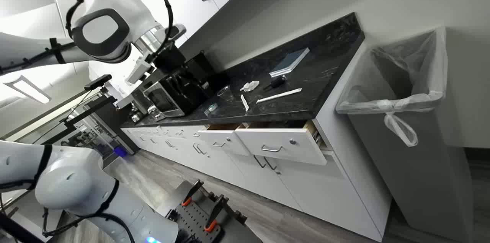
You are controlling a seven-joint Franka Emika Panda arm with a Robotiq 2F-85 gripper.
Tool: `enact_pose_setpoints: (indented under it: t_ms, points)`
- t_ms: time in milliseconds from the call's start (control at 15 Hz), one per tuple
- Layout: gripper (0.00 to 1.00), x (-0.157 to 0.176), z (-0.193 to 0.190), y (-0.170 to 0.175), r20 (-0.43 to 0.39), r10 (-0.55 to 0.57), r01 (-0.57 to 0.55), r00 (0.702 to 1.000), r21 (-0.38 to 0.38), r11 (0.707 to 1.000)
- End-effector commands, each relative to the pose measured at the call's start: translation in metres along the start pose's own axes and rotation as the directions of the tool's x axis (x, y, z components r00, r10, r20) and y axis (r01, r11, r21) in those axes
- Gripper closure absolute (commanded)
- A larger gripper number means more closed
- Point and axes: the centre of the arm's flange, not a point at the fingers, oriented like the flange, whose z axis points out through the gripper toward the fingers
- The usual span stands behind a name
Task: Put the paper in the bin
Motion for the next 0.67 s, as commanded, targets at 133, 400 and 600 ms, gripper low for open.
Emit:
enact_pose_setpoints:
  t_ms: [133,400,600]
  points:
    - [0.00,0.0000,0.0000,0.0000,0.000,0.000,0.000,1.000,0.000,1.000]
    - [0.00,0.0000,0.0000,0.0000,0.000,0.000,0.000,1.000,0.000,1.000]
    - [0.00,0.0035,0.0009,-0.0036,-0.012,-0.002,0.002,1.000,0.000,1.000]
